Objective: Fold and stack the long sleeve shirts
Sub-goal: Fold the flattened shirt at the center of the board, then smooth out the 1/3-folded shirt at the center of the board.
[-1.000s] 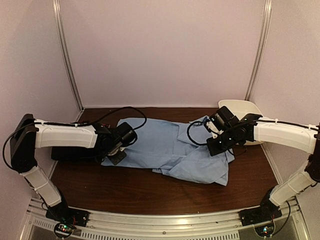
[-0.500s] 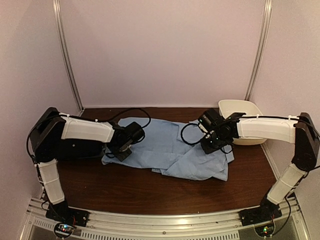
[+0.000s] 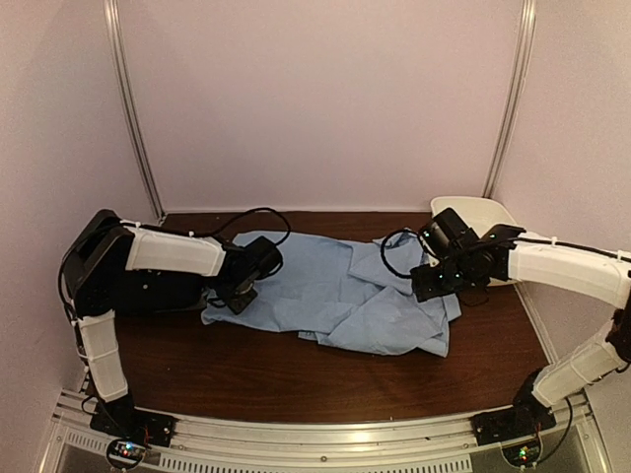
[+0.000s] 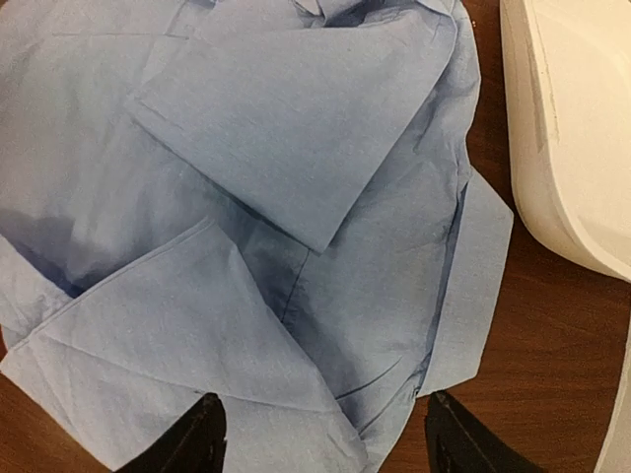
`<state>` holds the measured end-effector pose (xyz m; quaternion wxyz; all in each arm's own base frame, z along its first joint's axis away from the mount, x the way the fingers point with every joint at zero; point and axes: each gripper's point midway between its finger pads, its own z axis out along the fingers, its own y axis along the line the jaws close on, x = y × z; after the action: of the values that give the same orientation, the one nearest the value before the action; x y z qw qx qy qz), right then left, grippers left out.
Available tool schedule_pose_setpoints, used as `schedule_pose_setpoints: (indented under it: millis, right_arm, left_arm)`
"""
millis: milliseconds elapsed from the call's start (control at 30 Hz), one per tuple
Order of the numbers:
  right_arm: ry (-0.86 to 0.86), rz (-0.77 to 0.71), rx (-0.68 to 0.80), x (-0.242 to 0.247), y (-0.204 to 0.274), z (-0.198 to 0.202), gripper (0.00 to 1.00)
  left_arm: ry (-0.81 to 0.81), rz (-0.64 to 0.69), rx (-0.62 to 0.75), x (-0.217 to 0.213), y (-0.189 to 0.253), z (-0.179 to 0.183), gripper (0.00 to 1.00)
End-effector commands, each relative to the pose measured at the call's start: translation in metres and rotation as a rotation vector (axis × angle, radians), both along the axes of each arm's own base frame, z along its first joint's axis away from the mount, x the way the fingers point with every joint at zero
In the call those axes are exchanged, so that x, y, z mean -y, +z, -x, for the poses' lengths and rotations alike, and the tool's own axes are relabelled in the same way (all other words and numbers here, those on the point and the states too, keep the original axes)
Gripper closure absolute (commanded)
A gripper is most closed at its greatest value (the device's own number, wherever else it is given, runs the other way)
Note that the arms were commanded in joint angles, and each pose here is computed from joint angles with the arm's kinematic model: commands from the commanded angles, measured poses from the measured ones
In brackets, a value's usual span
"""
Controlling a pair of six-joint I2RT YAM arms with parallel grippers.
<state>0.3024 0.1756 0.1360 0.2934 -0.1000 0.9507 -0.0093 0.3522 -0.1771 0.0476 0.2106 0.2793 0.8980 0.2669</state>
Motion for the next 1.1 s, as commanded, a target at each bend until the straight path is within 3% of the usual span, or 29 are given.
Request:
schedule_pose_setpoints:
  millis: [0,167,400,800,1067]
  right_arm:
    - [-0.031,-0.149,-0.008,0.004,0.009,0.036,0.26]
    - [-0.081,-0.234,-0.055,0.012,-0.007,0.076,0.21]
    - [-0.124,-0.372,-0.108,0.007,-0.036,0.103,0.25]
    - [-0.127,-0.424,-0.169,0.003,-0.068,0.117,0.48]
    - [-0.116,-0.488,-0.153,0.0,-0.062,0.12,0.8]
  left_arm:
    - [0.03,0.108,0.114,0.014,0.029,-0.018,0.35]
    - [-0.003,0.335,0.149,0.039,0.055,-0.015,0.22]
    - [-0.049,0.584,0.137,0.058,0.064,0.009,0.15]
    - [0.016,0.676,0.173,0.046,0.041,0.023,0.12]
    - [0.066,0.658,0.13,0.034,0.015,0.023,0.12]
